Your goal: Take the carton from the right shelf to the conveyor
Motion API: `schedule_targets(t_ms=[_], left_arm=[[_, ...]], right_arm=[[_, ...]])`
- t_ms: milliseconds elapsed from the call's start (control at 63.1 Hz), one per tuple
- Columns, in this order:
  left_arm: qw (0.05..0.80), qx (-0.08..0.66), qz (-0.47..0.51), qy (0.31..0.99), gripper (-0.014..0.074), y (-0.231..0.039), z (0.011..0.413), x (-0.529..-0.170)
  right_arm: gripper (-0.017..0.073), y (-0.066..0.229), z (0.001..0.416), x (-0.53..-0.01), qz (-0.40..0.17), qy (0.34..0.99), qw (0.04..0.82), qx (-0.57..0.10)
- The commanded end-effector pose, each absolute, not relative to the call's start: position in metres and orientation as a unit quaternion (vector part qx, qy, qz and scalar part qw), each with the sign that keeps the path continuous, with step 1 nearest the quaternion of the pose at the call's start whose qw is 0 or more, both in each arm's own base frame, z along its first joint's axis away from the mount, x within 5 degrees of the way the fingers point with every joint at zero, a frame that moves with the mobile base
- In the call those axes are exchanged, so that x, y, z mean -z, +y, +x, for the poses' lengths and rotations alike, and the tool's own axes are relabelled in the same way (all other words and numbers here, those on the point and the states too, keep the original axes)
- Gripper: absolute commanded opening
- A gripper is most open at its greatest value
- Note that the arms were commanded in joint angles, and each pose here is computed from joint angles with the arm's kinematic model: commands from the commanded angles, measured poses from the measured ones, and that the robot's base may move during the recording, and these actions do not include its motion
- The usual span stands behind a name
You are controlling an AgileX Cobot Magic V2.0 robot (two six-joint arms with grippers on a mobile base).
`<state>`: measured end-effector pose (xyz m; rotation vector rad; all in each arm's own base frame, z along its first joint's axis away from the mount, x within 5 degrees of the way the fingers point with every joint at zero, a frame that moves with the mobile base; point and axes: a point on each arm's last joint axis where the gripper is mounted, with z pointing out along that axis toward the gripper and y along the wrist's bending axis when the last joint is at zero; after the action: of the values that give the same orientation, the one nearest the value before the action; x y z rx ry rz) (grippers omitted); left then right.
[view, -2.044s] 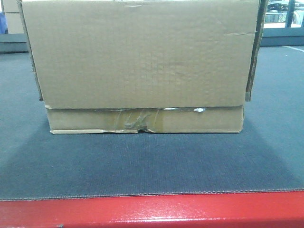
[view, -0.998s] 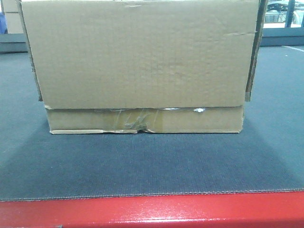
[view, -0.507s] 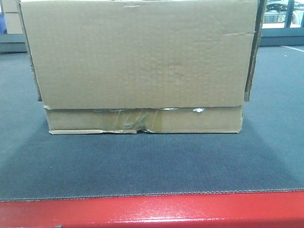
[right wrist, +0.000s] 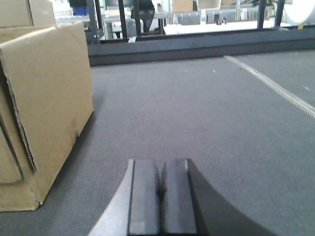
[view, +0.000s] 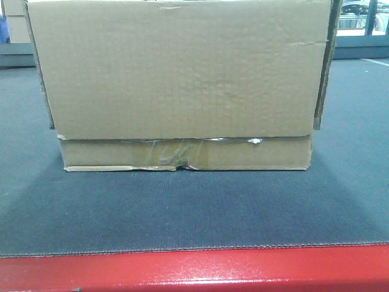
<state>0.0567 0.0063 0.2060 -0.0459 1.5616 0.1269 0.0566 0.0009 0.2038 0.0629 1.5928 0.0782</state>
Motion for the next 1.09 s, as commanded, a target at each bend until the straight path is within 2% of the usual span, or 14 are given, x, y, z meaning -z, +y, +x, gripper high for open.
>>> schedule_targets(t_ms=[0, 111, 1077], left_arm=[[0.718, -0.057, -0.022, 0.693, 0.0015, 0.0062, 0.0561, -0.2088], [0.718, -0.057, -0.022, 0.693, 0.0015, 0.0062, 0.0561, -0.2088], [0.718, -0.057, -0.022, 0.693, 0.0015, 0.0062, 0.0561, -0.2088]], right_arm=[[-0.0067, 0.0000, 0.0565, -0.2071, 0.014, 0.700, 0.714, -0.014], [-0.0067, -0.0003, 0.0565, -0.2075, 0.000, 0.698, 0.716, 0.004], [-0.0067, -0.0003, 0.0564, -0.2078, 0.000, 0.697, 0.717, 0.004]])
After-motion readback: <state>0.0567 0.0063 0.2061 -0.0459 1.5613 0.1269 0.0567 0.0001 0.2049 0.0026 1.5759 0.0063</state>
